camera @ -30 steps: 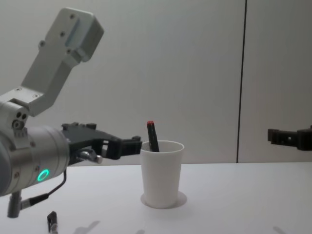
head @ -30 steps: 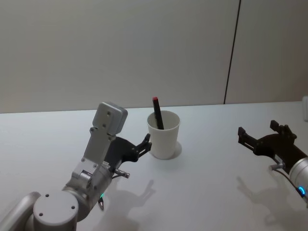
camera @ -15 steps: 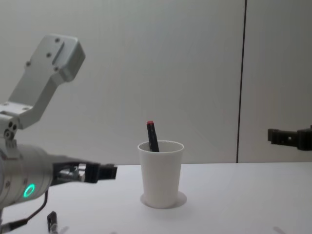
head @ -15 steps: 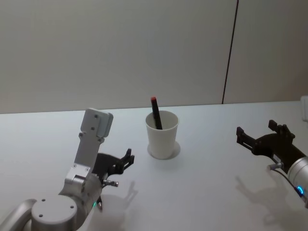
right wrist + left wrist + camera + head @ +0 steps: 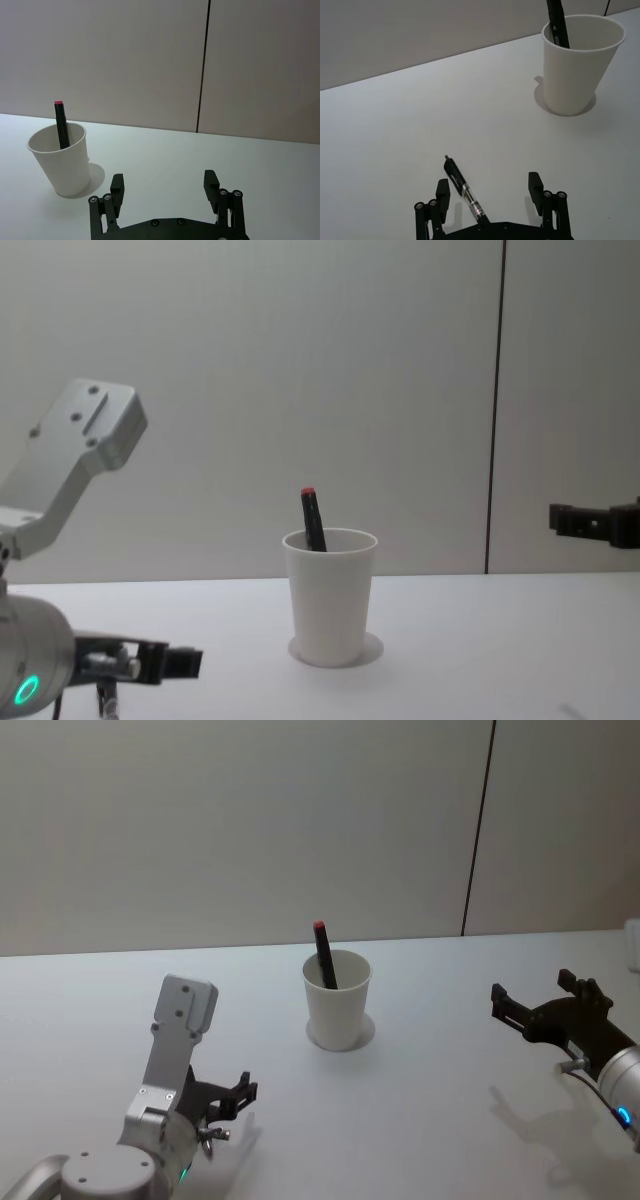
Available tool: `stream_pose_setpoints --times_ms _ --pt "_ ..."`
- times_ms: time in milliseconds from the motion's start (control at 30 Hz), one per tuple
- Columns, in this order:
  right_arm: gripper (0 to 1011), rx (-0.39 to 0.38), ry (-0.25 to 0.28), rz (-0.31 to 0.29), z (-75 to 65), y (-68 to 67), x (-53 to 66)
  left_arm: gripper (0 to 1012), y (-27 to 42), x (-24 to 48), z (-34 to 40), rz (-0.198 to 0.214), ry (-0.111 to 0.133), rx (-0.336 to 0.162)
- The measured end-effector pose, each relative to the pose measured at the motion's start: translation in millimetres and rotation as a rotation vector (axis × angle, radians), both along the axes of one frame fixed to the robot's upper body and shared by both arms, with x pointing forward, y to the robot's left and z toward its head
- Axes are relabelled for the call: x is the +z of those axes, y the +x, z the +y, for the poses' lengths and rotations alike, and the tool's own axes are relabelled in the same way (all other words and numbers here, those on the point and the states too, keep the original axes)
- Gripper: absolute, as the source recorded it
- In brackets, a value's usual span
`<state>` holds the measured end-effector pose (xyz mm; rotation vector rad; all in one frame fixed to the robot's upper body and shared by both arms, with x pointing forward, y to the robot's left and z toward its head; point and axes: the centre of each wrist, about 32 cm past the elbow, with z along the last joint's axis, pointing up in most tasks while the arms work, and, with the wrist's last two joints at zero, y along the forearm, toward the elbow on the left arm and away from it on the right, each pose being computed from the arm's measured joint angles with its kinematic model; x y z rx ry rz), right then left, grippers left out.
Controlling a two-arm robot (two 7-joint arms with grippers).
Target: Place the pen into the pen holder.
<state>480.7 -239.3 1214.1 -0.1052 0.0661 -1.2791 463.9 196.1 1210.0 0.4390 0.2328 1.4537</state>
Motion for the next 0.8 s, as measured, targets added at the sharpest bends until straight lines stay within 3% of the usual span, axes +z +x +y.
stream_pose_setpoints --times_ms 267,800 --pt "1002 0.000 0.000 0.000 0.0 0.0 0.0 1000 -2.3 -6.8 3.1 0.056 -0.001 0.041" --pt "1002 0.000 0.000 0.000 0.0 0.0 0.0 1000 0.3 -13.8 7.2 0.117 -0.014 0.087"
